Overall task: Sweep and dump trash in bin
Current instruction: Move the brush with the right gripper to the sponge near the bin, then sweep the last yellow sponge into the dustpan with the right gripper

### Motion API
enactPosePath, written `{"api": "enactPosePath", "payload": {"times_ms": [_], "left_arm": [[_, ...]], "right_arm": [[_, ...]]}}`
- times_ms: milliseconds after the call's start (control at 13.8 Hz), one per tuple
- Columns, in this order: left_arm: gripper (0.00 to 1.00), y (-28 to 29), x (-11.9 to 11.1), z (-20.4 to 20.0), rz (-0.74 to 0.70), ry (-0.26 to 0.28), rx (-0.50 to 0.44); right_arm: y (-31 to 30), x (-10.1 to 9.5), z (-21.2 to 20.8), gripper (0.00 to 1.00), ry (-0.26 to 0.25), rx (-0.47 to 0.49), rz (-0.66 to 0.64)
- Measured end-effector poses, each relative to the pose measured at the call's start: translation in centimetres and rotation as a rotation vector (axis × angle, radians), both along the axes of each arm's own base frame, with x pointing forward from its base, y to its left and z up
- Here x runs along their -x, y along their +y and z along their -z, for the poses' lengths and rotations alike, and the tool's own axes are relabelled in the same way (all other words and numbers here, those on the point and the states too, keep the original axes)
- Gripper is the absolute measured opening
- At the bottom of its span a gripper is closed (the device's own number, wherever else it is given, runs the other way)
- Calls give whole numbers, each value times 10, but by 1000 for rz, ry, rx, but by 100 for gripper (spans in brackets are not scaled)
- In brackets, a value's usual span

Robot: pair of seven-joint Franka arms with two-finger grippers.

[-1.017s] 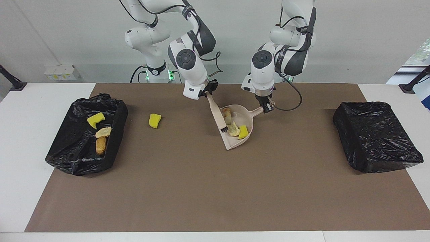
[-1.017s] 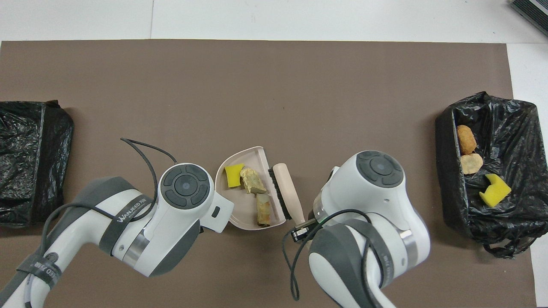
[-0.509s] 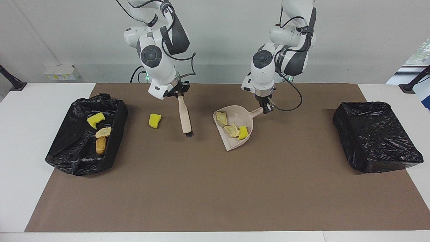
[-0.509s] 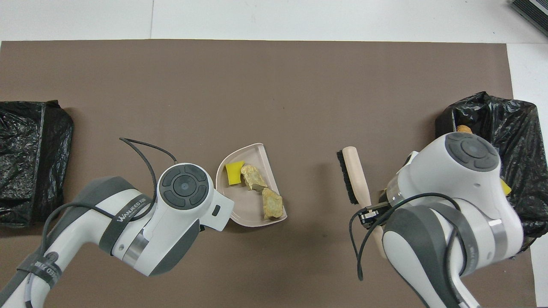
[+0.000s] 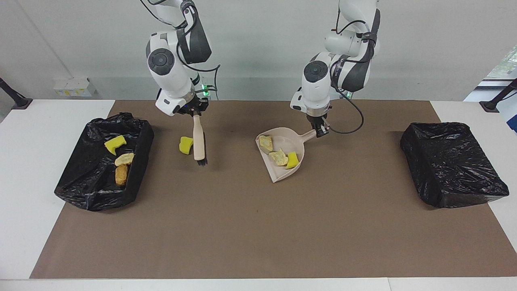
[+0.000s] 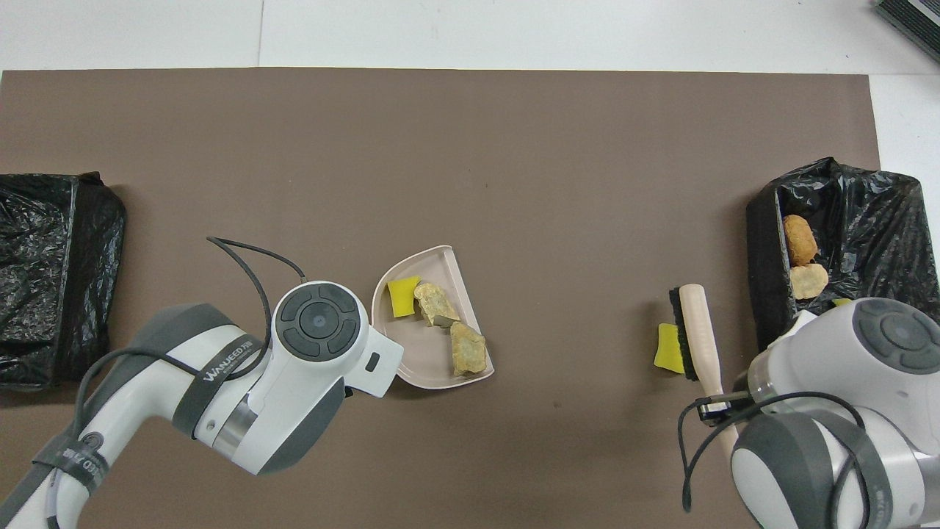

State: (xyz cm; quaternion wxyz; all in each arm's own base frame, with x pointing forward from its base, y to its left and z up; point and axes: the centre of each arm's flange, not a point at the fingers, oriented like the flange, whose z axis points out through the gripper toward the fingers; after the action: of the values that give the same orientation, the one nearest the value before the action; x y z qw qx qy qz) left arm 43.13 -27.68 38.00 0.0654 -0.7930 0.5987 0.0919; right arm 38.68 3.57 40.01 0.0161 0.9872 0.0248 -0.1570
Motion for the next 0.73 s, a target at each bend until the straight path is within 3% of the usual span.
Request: {"api": "enactPosePath", "payload": {"times_ms": [218, 509, 726], "left_arm": [[32, -8, 5, 1, 12, -4, 2], [32, -11, 11, 6, 16, -1, -4], [32, -10, 10, 6, 20, -6, -7]], "right_arm": [[-15, 18, 11, 27, -31, 47, -8], [-15, 19, 39, 27, -43, 121, 52], [20, 11, 59, 27, -40, 173, 88]]}}
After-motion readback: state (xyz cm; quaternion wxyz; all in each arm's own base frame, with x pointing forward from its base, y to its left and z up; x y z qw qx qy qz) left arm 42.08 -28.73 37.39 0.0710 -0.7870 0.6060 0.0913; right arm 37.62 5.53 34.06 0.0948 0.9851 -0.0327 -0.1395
